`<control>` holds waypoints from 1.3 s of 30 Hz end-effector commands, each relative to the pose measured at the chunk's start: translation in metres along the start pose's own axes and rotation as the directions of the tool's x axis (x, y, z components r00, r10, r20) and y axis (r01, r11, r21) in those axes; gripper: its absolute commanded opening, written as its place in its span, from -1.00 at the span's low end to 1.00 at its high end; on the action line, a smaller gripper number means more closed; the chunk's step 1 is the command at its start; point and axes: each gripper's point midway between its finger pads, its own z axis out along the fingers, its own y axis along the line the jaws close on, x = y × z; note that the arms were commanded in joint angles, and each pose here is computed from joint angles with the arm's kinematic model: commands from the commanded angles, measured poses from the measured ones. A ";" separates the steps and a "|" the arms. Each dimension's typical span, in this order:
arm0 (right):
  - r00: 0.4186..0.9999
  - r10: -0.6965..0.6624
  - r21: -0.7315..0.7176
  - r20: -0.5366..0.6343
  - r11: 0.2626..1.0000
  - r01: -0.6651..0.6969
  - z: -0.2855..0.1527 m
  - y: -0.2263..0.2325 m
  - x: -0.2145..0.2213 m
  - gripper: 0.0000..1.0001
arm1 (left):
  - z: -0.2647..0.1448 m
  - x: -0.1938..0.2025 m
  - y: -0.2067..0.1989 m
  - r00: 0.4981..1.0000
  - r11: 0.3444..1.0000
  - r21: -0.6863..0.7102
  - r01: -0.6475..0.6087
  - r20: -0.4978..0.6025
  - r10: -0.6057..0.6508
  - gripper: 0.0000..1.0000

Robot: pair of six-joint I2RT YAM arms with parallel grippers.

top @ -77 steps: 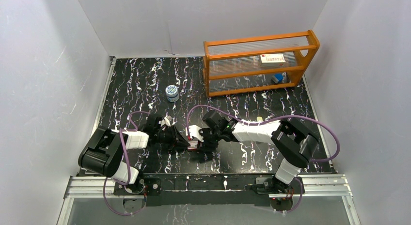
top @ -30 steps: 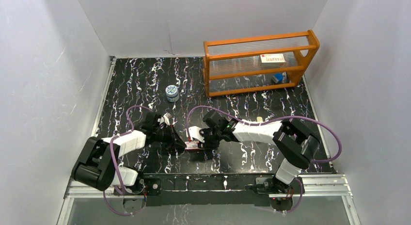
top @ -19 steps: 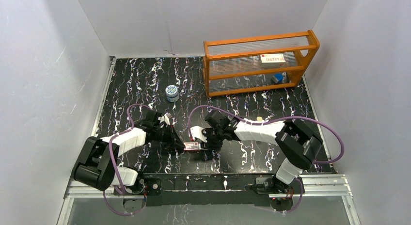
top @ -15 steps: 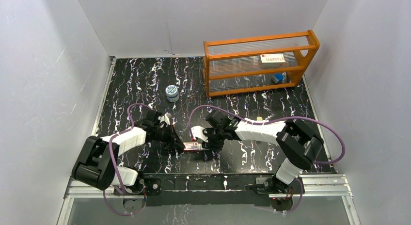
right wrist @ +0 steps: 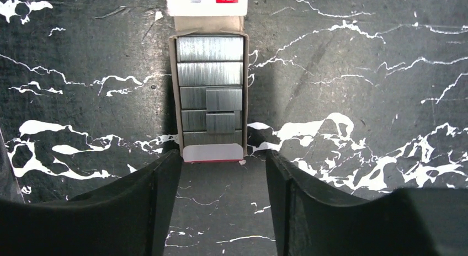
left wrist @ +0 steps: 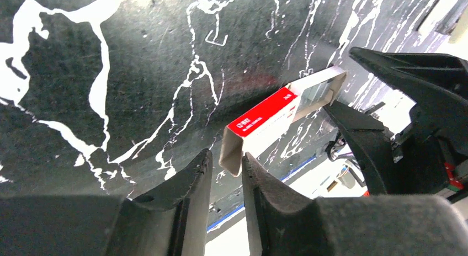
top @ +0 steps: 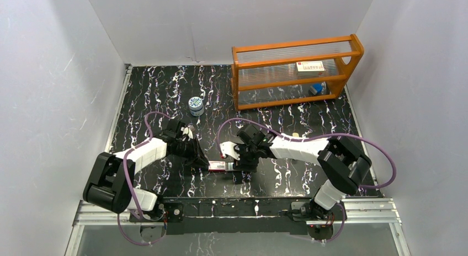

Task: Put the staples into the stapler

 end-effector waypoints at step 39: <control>0.991 0.047 0.018 0.125 0.999 -0.049 0.026 -0.006 -0.039 0.39 | 0.006 0.014 -0.022 0.994 0.978 0.182 0.097 -0.066 -0.086 -0.53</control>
